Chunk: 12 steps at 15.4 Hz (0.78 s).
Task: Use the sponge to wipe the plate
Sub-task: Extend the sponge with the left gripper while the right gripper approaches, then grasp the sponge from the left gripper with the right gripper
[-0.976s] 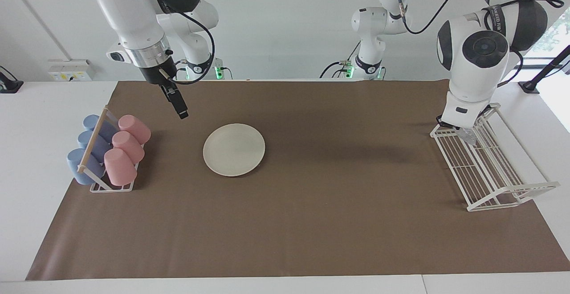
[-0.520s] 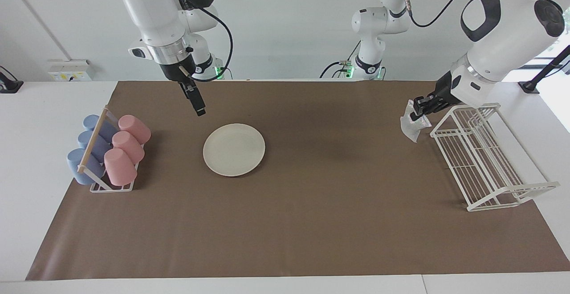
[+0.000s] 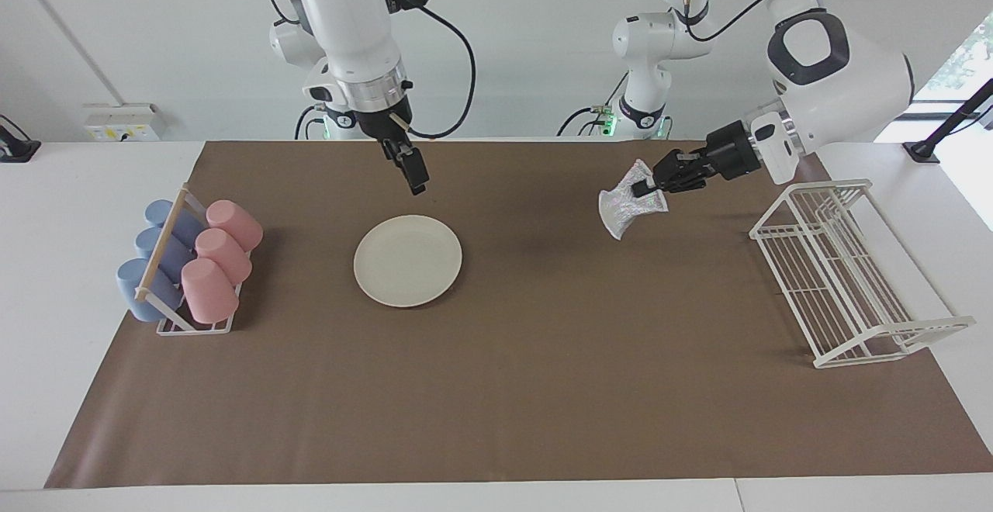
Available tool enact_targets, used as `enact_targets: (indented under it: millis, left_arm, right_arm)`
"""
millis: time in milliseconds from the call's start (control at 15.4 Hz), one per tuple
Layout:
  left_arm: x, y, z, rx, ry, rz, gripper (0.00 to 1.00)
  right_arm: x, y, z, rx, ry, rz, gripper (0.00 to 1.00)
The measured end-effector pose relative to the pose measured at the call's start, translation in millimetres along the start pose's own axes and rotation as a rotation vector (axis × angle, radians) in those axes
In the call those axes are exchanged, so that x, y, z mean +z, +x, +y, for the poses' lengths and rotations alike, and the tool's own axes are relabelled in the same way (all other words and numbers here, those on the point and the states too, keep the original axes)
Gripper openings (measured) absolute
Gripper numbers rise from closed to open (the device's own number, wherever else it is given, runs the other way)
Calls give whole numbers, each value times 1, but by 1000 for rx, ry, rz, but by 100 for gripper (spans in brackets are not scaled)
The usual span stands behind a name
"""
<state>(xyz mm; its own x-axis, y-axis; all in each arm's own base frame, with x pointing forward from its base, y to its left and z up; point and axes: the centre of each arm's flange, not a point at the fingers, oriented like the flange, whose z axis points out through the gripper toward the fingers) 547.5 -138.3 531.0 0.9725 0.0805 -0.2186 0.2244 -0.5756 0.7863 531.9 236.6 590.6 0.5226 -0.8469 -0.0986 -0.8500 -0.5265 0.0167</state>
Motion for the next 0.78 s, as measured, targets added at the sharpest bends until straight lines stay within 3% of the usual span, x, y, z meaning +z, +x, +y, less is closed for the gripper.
enact_targets:
  millis: [325, 585, 780]
  left_arm:
    - [58, -47, -12, 109, -205, -4, 6]
    - [89, -65, -32, 282, -272, -18, 6]
    - [100, -70, -29, 308, -326, -17, 6]
  right_arm:
    - [8, -40, -24, 50, -66, -16, 100]
    - [21, -65, -65, 121, -50, -24, 100]
    - [30, -92, -77, 114, -50, -31, 100]
